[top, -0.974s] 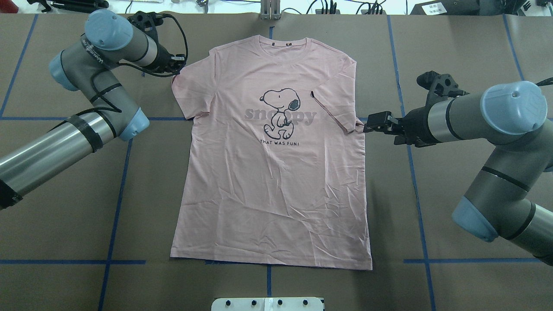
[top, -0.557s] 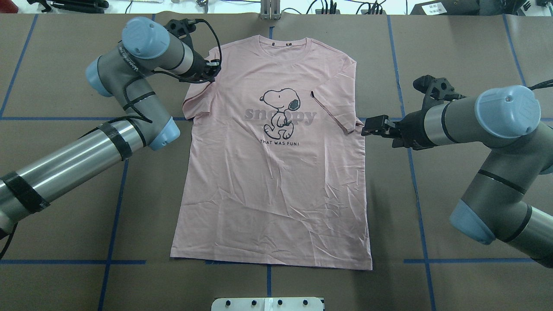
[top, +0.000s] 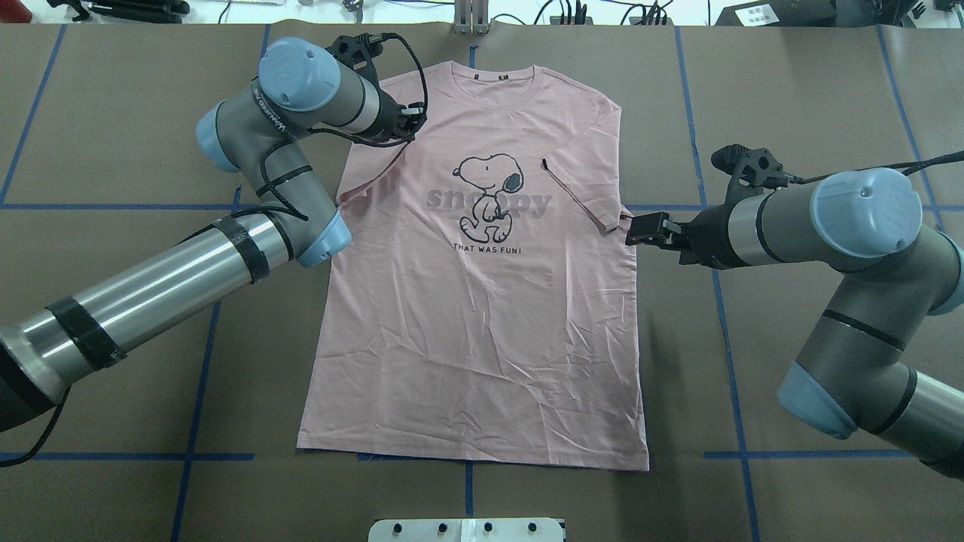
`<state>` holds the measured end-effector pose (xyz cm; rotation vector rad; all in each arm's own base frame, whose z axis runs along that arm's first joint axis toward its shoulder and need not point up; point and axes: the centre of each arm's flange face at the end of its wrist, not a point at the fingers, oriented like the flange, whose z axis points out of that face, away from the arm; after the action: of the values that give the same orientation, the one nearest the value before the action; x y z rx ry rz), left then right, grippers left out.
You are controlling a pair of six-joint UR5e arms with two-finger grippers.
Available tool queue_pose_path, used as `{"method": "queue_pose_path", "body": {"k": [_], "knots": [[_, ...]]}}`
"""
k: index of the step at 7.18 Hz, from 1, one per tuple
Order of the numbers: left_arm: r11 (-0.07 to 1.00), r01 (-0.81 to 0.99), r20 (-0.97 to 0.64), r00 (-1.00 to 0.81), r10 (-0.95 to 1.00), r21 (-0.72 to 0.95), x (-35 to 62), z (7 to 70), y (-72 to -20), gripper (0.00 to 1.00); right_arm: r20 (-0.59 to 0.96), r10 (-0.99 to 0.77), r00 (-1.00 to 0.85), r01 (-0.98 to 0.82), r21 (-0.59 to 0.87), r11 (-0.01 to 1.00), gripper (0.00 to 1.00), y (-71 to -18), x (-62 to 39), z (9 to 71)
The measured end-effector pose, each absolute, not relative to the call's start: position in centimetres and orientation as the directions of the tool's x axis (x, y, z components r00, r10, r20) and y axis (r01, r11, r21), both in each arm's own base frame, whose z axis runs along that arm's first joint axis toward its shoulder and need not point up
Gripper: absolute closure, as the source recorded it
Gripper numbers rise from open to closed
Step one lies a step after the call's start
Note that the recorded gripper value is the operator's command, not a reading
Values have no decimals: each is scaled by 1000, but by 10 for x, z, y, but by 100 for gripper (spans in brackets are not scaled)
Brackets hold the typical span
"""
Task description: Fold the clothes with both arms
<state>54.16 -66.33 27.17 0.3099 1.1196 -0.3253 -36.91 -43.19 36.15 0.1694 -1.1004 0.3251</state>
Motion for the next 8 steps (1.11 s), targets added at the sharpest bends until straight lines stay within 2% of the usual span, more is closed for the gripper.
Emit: {"method": "queue_pose_path", "body": {"k": [1, 3, 4, 6, 8], "knots": [[905, 416, -916, 391, -89, 89, 545, 269, -667, 100, 894, 173, 414, -341, -24, 940, 0, -431, -371, 362], [886, 451, -914, 395, -90, 108, 546, 274, -673, 46, 894, 170, 413, -339, -22, 940, 0, -429, -373, 361], [881, 460, -915, 393, -86, 114, 547, 276, -673, 31, 895, 169, 413, -339, -21, 941, 0, -429, -374, 360], [876, 469, -942, 332, -56, 114, 532, 264, -649, 31, 897, 172, 407, -331, -31, 943, 0, -425, -380, 357], [890, 453, -978, 201, -53, 45, 506, 251, -574, 30, 898, 224, 379, -336, -92, 937, 3, -409, -399, 350]]}}
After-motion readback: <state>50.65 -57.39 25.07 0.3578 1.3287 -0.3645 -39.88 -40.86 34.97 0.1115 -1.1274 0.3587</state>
